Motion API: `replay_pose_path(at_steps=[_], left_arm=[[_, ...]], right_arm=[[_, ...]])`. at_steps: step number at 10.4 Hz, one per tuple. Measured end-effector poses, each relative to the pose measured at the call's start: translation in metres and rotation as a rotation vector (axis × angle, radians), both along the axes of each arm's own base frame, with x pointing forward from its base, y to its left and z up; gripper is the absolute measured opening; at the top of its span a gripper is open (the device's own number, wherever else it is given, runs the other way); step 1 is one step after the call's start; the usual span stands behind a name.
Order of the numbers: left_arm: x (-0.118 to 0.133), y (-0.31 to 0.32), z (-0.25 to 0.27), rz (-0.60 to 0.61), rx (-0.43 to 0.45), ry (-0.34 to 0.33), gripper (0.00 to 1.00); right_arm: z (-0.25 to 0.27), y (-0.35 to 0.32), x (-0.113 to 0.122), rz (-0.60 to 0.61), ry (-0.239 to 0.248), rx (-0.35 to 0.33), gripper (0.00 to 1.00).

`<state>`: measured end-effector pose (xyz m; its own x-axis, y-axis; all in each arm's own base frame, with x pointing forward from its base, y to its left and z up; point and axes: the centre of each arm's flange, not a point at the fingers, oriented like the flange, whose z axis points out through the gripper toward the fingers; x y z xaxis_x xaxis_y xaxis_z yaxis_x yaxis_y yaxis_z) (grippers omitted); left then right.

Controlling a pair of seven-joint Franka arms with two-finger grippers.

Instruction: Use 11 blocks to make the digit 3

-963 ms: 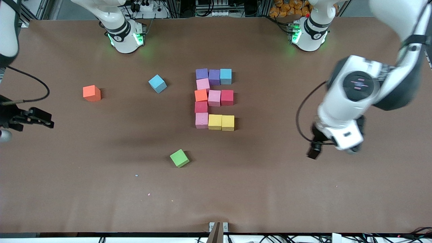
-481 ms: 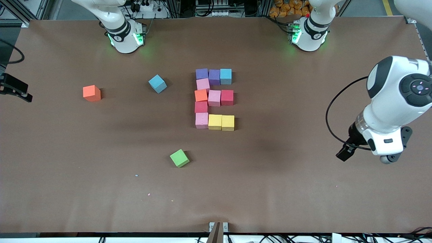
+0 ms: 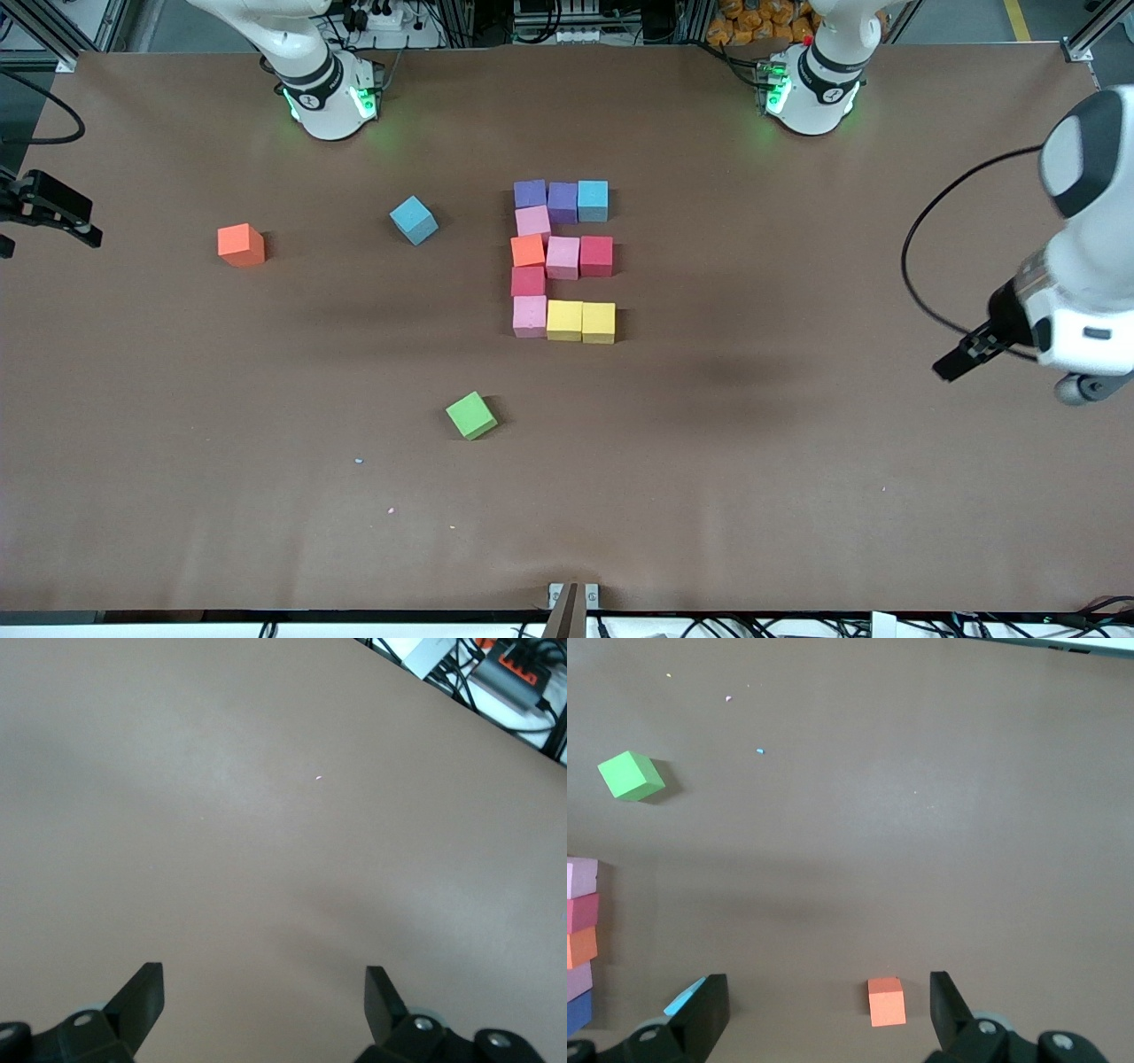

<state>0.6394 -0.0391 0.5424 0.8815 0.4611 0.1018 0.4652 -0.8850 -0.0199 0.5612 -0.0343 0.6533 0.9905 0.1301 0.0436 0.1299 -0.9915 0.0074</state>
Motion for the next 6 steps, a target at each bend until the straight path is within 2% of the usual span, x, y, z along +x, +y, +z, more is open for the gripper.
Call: replay_pose_path(at_steps=[2, 4, 6], left_arm=[[-0.022, 0.012, 0.035, -0.113, 0.009, 0.017, 1.0], [-0.05, -0.007, 0.058, -0.19, 0.009, 0.021, 1.0], [-0.064, -0.014, 0.065, -0.315, 0.013, 0.022, 1.0]], right_arm=[[0.0, 0.0, -0.001, 0.0, 0.005, 0.0, 1.0], [0.0, 0.0, -0.001, 0.0, 0.006, 0.0, 1.0], [0.0, 0.0, -0.001, 0.0, 0.006, 0.001, 1.0]])
